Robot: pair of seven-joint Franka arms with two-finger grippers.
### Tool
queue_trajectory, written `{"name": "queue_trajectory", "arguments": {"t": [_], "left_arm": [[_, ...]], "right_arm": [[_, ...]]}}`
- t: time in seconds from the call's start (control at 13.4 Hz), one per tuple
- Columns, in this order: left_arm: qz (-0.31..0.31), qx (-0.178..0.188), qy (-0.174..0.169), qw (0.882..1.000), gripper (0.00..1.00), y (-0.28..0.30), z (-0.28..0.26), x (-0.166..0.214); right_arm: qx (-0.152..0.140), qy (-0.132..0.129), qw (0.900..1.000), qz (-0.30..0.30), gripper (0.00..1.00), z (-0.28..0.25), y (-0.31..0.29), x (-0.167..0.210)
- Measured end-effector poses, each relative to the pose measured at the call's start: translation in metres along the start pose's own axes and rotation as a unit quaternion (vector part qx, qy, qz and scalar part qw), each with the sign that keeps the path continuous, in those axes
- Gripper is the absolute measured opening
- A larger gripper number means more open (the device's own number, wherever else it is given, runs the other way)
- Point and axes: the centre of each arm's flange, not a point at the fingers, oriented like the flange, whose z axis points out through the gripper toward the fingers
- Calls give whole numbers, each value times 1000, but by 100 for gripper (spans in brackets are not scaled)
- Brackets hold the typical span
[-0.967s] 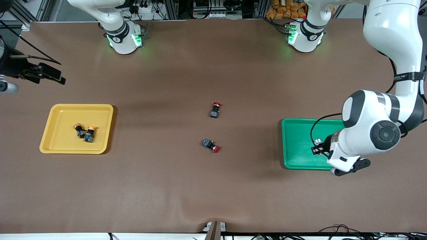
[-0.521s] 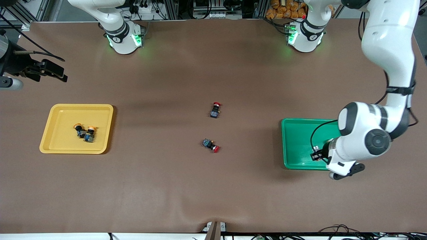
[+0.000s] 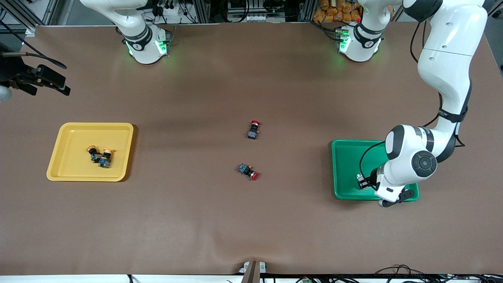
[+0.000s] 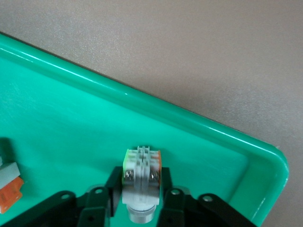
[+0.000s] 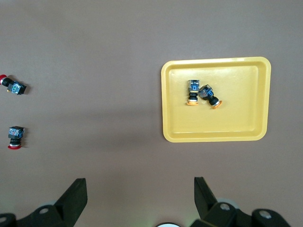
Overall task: Place green and yellow buttons in trays
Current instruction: 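Place the green button in the green tray while the right gripper returns to rest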
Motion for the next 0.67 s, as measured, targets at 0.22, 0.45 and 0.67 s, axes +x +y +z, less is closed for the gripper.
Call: {"name": "queue_trajectory", "arguments": {"t": [0.22, 0.45, 0.67], "left_arm": [[1, 0, 8, 1000, 78, 2, -22, 2], [6, 7, 14, 1000, 100, 5, -76, 6], [33, 16, 18, 999, 100, 5, -126, 5]], "right_arm": [[0, 4, 1000, -1, 100, -3, 1, 4], [-1, 6, 1000, 5, 100, -10, 7, 4], [-1, -20, 1000, 12, 100, -7, 15, -2]]}}
